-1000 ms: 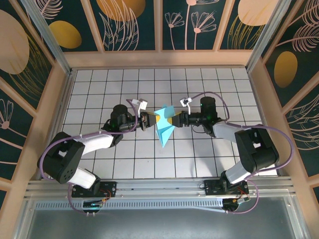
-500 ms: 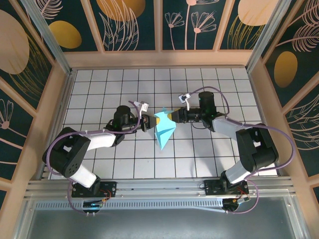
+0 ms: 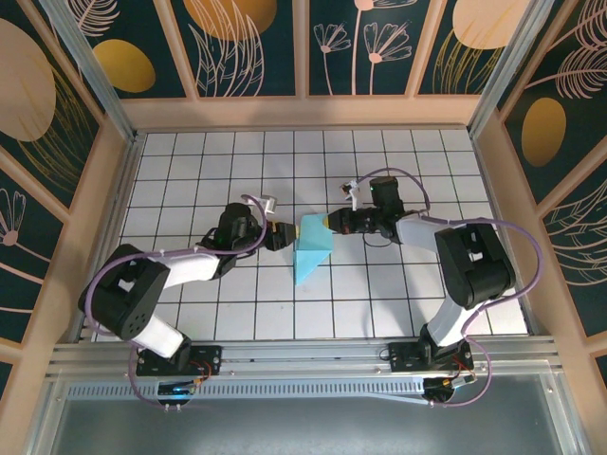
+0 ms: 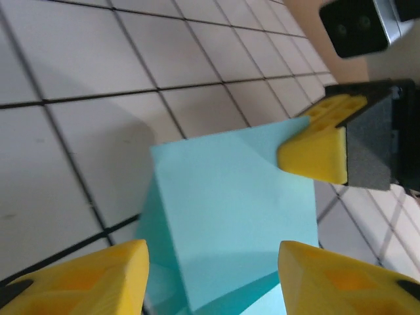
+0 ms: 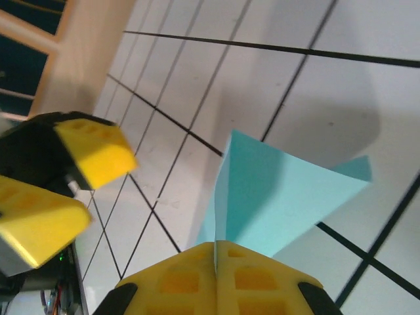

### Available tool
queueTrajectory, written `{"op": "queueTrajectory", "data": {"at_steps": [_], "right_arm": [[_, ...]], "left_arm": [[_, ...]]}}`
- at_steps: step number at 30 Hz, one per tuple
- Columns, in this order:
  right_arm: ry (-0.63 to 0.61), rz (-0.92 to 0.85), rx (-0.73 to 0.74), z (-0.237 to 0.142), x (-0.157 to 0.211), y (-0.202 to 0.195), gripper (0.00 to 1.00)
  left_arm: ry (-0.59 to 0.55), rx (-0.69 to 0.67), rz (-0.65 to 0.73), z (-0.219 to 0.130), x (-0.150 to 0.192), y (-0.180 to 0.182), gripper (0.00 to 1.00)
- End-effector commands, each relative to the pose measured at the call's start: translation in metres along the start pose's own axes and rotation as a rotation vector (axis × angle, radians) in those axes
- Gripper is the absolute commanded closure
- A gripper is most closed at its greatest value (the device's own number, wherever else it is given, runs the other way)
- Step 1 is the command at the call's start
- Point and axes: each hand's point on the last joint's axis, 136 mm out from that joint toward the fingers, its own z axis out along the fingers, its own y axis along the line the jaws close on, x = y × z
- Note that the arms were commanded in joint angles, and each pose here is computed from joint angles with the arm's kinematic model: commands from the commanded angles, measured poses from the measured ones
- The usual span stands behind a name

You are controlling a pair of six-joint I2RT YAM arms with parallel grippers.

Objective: Fold a paper plane with a square sheet of paper (fold left side to right side)
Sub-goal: Fold the wing for the fifth time at the center of the table.

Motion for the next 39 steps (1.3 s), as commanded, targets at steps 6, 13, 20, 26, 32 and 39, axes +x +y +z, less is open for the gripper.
{"op": "queueTrajectory", "data": {"at_steps": [6,13,20,26,32,39], "right_arm": [[0.041,0.322,0.195,0.002,-0.007,-0.032,1.00],[0.041,0.443,0.249,-0.003,-0.011,-0.042,1.00],[0.037,0.476,0.245,-0.001,-0.015,-0.044,1.00],[0.038,0.482,0.249,0.000,-0.015,-0.045,1.00],[0.041,0.485,0.257,0.001,-0.015,-0.047,1.00],[0.047,0.489,0.256,0.003,-0.013,-0.049,1.00]], "left_arm": [[-0.037,-0.189,0.196,-0.039,-0.024,-0.004,0.49],[0.079,-0.214,0.333,-0.029,0.011,-0.039,0.50],[0.184,-0.239,0.436,0.001,0.047,-0.067,0.47],[0.255,-0.307,0.532,0.026,0.067,-0.070,0.43],[0.282,-0.402,0.632,0.043,0.072,-0.070,0.38],[0.348,-0.540,0.725,0.052,0.086,-0.046,0.34]]}}
